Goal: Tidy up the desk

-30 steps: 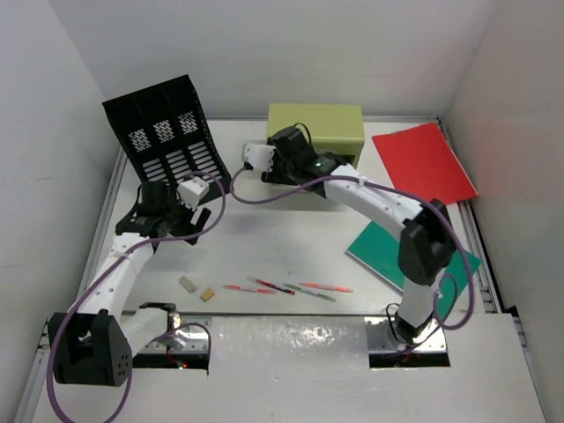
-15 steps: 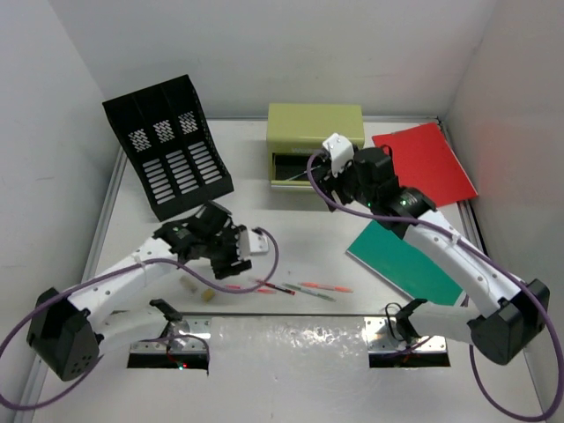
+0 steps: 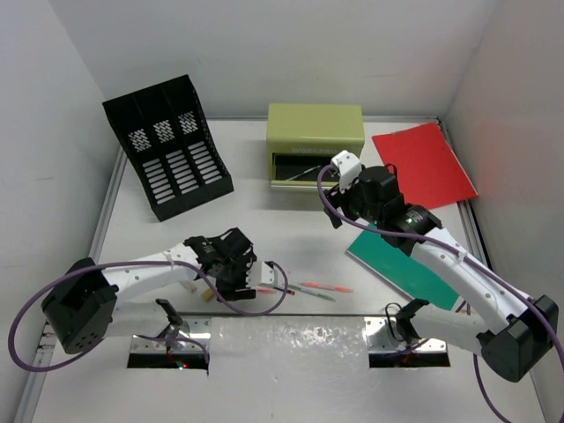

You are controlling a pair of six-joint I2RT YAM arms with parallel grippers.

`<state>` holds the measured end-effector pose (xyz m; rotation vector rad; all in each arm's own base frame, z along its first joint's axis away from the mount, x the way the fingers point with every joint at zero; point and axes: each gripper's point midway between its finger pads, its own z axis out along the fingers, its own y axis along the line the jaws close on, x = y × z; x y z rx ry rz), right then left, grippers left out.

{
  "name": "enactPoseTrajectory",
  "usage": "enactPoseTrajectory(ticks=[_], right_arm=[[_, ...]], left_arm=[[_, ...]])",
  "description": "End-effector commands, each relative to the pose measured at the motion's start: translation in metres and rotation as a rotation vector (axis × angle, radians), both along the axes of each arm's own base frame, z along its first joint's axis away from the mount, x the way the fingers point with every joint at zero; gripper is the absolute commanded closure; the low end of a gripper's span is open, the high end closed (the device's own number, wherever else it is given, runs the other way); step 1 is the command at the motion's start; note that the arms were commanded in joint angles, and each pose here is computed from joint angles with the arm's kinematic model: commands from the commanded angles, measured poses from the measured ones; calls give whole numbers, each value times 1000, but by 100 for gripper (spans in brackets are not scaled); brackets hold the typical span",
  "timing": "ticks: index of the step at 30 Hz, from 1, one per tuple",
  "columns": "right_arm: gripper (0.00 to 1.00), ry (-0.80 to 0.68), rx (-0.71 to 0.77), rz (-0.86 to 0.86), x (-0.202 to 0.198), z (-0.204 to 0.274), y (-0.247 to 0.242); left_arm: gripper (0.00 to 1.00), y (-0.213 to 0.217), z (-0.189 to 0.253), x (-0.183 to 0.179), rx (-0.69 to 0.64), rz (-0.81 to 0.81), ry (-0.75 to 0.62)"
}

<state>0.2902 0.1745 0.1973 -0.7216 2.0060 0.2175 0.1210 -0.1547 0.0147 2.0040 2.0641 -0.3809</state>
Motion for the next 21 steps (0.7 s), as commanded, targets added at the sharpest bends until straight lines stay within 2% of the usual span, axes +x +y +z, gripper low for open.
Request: enactPoseTrajectory(ticks=[1,5,9,12,14,21], right_arm=[[24,-32,37,-15,3,7,2],[24,-23,38,-2,1,3,4],[24,-37,45,8,-1,8,4],[24,-61,47,-7,-1,11,0],[23,-76,69,15,-3,15,4],[23,-99,74,12,-3,22,2]], left_arm=[[39,-9,1,19,-41,16,-104],[45,-14,-7,24,-32,46,-91],[47,-7,-23,11,-12,26,-44],[52,0,-32,15,15,42,-72],[57,2,-34,12,28,40,-61],[64,0,-31,6,-4,-26,-48]])
